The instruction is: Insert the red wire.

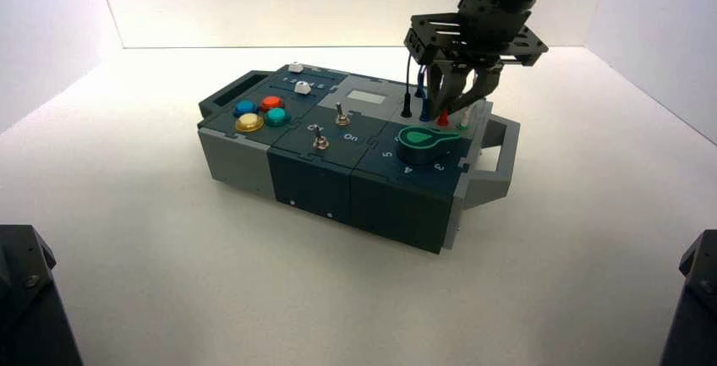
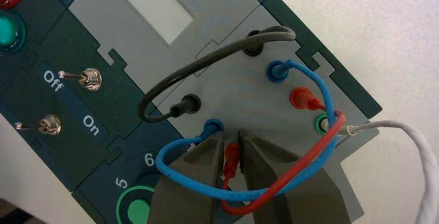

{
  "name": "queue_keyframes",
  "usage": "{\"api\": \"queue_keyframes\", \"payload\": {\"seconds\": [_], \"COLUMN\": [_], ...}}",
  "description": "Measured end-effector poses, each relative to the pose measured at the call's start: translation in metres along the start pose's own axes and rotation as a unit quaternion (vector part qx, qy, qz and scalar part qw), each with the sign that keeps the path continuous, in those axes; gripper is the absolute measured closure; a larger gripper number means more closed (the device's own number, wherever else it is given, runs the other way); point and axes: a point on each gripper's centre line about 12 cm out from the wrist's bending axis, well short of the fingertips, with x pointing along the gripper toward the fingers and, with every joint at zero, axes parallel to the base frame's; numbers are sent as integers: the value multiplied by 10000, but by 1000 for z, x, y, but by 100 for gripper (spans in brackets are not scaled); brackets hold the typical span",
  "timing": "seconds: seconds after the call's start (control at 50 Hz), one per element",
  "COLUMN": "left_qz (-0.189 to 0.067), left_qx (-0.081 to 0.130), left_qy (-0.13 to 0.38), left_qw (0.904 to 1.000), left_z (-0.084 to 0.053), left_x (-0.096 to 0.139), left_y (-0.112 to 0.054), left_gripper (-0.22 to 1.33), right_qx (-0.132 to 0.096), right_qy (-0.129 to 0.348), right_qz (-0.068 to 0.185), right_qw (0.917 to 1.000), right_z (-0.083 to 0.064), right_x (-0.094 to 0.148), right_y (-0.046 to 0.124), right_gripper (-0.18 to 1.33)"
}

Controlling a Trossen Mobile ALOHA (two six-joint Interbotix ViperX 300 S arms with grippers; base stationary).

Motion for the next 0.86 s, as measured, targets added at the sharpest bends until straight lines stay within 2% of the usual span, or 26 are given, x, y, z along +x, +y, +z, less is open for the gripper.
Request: {"api": "queue_keyframes", "payload": {"seconds": [0.12,0.22,0.28,0.32,0.36,0.4,0.86], "left_qz": [5,10,12,14,15,15,15], "left_qx": [-8,-7,0,0,-7,0,0], "left_qy": [-46,-92,-114,-130,-145,-145,-145], "left_qw": [10000,10000,9999,9999,9999,9999,9999], "left_z": [1,2,2,3,3,3,3], "left_x": [-2,-5,-7,-7,-8,-8,-8], "left_y": [0,0,0,0,0,0,0], "left_gripper": [128,128,128,128,128,128,128], "right_qx": [-7,-21,-90,-76,-83,-83,-72], "right_qy": [-95,-137,-177,-175,-186,-199,-234], "right_qz": [19,28,72,81,95,106,126], "right_qw": [10000,9999,9998,9998,9997,9997,9996], "right_z": [-3,-7,-10,-11,-12,-12,-9], "right_x": [-3,-5,-8,-9,-9,-9,-10], "right_y": [1,2,6,7,8,9,10], "right_gripper": [71,59,38,36,23,17,16]}}
